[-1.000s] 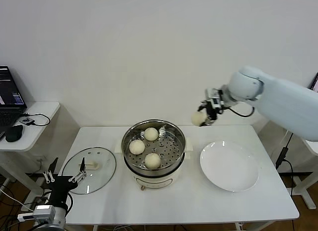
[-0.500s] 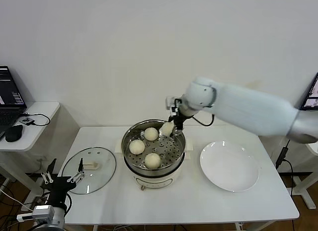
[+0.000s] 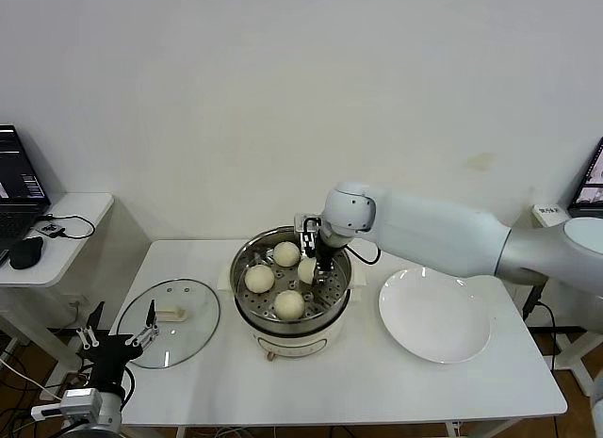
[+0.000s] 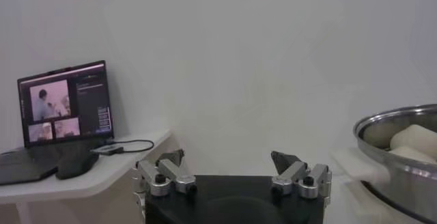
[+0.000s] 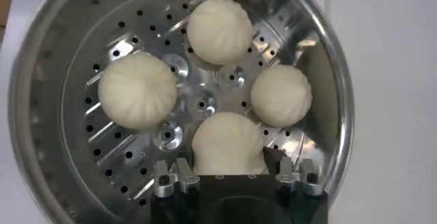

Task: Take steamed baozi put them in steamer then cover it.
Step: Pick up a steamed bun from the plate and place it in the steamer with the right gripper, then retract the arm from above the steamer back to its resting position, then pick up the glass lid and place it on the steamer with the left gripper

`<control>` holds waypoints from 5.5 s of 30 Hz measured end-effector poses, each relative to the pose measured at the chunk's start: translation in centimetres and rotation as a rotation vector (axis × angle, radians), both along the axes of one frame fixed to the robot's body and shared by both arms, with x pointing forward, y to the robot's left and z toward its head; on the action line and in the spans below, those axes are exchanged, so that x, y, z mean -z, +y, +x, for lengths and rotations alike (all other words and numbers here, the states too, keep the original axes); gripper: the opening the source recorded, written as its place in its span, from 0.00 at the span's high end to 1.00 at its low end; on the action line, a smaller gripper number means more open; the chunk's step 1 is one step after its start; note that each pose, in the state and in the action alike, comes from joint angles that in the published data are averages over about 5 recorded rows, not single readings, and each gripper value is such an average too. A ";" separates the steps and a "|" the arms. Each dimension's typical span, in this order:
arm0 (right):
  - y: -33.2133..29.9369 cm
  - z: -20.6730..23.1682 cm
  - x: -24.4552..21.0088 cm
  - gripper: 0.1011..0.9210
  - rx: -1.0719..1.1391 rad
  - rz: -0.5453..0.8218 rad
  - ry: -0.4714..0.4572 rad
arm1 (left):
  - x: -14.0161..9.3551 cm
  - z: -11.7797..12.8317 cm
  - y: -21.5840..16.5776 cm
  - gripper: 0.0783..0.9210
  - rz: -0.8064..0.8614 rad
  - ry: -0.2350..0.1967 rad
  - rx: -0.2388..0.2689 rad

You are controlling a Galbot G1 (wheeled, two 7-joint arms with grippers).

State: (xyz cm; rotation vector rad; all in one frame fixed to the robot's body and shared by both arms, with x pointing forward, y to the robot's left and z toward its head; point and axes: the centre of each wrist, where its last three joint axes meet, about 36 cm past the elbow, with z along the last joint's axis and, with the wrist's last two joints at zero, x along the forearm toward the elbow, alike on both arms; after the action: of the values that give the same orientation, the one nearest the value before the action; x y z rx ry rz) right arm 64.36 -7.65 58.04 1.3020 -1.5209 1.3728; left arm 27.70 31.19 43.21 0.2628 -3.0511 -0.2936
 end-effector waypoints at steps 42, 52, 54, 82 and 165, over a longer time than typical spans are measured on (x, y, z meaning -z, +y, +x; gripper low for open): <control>-16.3 -10.9 2.7 0.12 0.256 0.795 -0.547 | 2.1 0.9 0.6 0.12 0.064 0.011 0.012; -22.8 -18.3 10.1 0.12 0.480 1.143 -0.771 | 4.5 2.0 1.4 0.12 0.237 0.036 0.037; -24.4 -20.2 11.7 0.12 0.553 1.180 -0.819 | 5.2 2.5 2.0 0.12 0.313 0.047 0.047; -33.0 -38.5 21.1 0.12 1.108 1.050 -1.119 | 14.5 8.5 11.2 0.12 1.268 0.166 0.248; -32.1 -41.0 24.1 0.12 1.103 0.990 -1.039 | 8.1 12.0 10.4 0.93 1.450 0.118 0.149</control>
State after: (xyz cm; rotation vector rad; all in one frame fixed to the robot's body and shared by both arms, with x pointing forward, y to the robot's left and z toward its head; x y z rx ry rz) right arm 23.32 -39.74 33.97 -0.1896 -3.1299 0.4251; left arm 39.68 41.62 35.07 0.0393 -2.1123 -2.2849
